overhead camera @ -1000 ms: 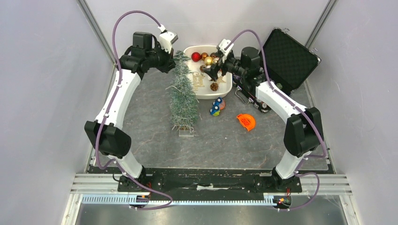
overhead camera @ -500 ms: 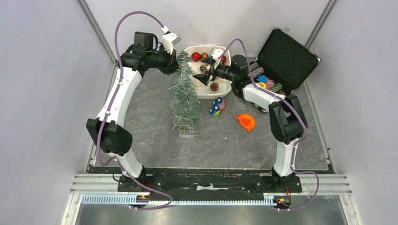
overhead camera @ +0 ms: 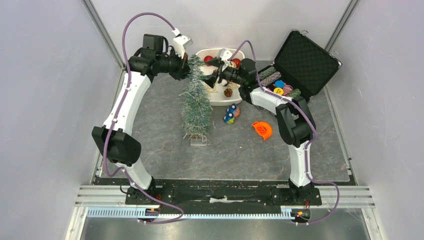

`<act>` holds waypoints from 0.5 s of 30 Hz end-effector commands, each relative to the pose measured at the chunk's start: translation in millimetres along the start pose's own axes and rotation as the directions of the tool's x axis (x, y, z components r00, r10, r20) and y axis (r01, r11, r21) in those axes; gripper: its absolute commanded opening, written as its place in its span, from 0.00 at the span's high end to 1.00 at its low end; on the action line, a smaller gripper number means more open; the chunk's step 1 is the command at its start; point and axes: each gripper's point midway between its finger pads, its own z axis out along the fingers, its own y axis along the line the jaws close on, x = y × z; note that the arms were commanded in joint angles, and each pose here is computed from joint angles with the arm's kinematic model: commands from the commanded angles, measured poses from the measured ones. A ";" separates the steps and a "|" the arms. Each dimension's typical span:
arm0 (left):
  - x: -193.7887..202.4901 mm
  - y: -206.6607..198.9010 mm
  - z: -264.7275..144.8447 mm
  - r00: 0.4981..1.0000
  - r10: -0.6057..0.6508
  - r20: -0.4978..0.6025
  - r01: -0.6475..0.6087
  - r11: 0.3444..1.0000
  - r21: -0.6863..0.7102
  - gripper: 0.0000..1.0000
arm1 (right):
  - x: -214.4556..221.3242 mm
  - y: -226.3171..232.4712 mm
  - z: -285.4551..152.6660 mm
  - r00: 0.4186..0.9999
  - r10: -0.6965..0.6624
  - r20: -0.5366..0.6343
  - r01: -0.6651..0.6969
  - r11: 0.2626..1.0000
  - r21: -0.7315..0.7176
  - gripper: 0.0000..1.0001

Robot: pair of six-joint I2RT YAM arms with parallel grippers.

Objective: Decorate the small christmas tree

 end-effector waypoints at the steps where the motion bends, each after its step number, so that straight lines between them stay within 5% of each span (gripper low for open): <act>1: -11.6 -0.8 -4.2 0.999 0.016 0.029 -0.017 1.000 0.012 0.98 | -5.6 -3.0 -3.9 0.997 -0.069 -0.022 0.069 0.998 0.000 0.18; 4: -10.6 -2.3 -4.2 1.000 0.015 0.027 -0.015 1.000 0.020 0.98 | -6.5 -6.6 -11.8 0.993 -0.100 -0.062 0.101 0.995 0.017 0.19; 13: -11.8 -1.6 1.4 1.000 -0.010 0.028 0.009 0.999 0.035 0.98 | -30.5 5.0 -6.9 0.997 -0.055 0.057 0.057 0.998 -0.025 0.37; 15: -10.8 -1.5 1.9 1.000 -0.009 0.026 0.008 0.999 0.036 0.98 | -29.7 2.9 -3.9 0.997 -0.038 0.059 0.040 0.999 -0.027 0.46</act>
